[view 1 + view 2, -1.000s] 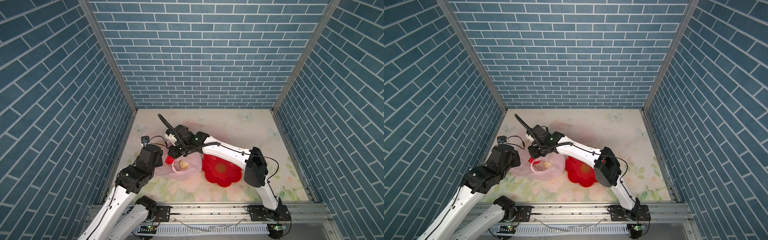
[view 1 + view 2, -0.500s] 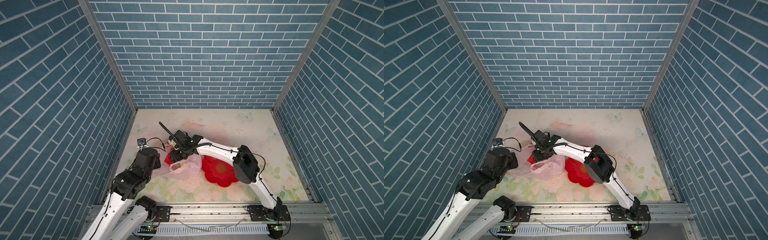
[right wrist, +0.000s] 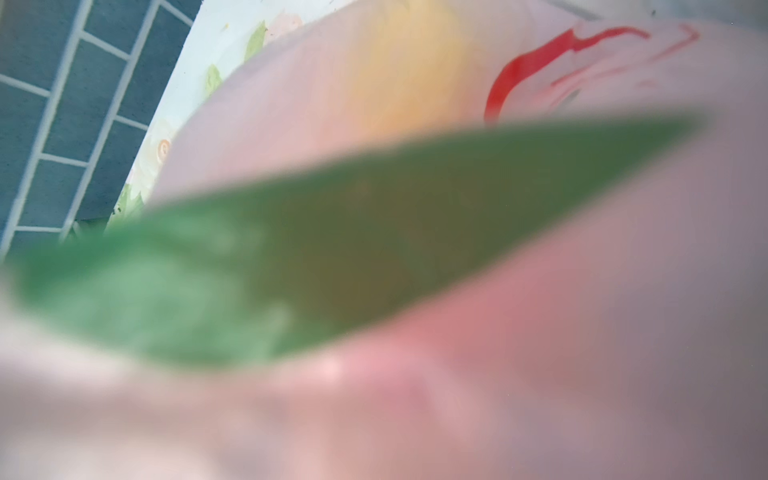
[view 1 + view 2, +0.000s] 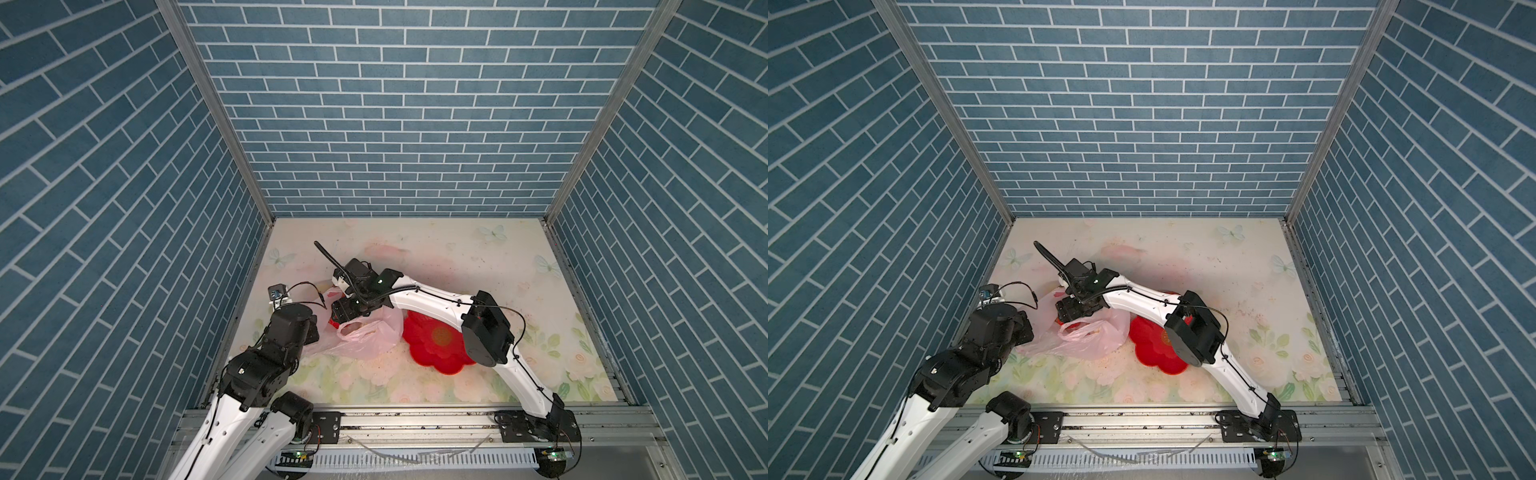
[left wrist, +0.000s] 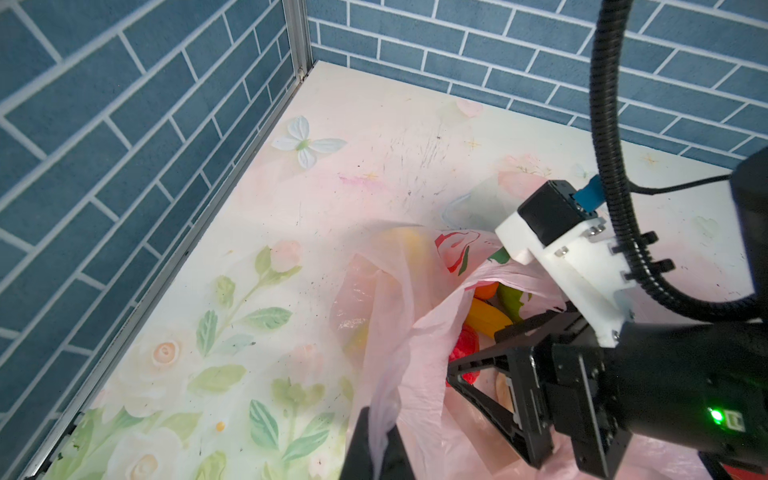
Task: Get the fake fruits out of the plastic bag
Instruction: 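Reach the right gripper into the bag mouth and grasp the red apple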
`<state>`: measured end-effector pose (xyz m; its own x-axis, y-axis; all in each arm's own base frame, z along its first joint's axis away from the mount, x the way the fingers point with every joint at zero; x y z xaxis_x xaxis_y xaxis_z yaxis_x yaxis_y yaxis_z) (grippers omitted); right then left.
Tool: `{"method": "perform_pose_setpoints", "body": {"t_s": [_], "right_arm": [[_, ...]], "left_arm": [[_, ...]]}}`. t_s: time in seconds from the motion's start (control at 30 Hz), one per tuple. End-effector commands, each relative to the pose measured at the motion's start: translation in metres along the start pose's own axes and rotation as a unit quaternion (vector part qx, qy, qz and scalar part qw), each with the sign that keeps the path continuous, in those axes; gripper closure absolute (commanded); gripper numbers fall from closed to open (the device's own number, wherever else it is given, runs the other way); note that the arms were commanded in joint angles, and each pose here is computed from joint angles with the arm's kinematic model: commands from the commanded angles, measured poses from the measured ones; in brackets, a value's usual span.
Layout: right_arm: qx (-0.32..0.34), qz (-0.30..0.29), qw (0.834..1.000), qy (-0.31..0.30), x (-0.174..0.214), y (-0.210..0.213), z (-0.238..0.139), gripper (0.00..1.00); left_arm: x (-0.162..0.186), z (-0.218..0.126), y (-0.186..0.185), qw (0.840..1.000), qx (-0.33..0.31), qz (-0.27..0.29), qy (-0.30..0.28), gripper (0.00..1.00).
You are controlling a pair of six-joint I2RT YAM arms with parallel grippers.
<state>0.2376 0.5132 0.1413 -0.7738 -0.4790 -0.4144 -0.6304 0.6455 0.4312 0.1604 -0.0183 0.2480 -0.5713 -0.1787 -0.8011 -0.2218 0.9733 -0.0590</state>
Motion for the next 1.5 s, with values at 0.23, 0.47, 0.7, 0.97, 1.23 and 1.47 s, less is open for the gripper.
{"method": "perform_pose_setpoints", "body": {"t_s": [0.23, 0.47, 0.7, 0.97, 1.23, 1.47], "right_arm": [[0.021, -0.024, 0.999, -0.026, -0.015, -0.002, 0.017, 0.16], [0.024, -0.015, 0.999, -0.020, -0.014, -0.006, 0.028, 0.21], [0.025, -0.008, 1.000, -0.014, -0.013, -0.008, 0.037, 0.26], [0.021, -0.007, 1.000, -0.005, -0.010, -0.009, 0.041, 0.47], [0.010, -0.021, 1.000, -0.007, -0.013, -0.002, 0.030, 0.67], [-0.010, -0.033, 0.999, -0.021, -0.018, 0.010, 0.005, 0.75]], "left_arm": [[0.016, 0.004, 0.000, 0.999, 0.016, -0.026, 0.018, 0.94], [0.018, 0.004, 0.002, 0.999, 0.016, -0.028, 0.016, 0.94], [0.020, 0.005, 0.003, 0.999, 0.015, -0.029, 0.018, 0.94], [0.017, 0.007, 0.003, 0.999, 0.007, -0.031, 0.007, 0.94], [0.017, 0.020, -0.002, 1.000, -0.005, -0.025, 0.002, 0.94], [0.013, 0.019, -0.002, 1.000, -0.007, -0.026, -0.007, 0.94]]}}
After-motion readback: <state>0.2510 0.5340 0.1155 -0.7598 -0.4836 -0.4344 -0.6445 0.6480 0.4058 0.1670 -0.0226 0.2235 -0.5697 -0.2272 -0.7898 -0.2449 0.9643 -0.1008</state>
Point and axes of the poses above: each gripper's point midway between its finger pads, its own z axis out along the fingers, its own y axis along the line the jaws close on, x = y × z, the point moved 6 cm from there along -z, back along the fingers, and after that the axes turned 5 degrees about z, right-handed, at the moved point
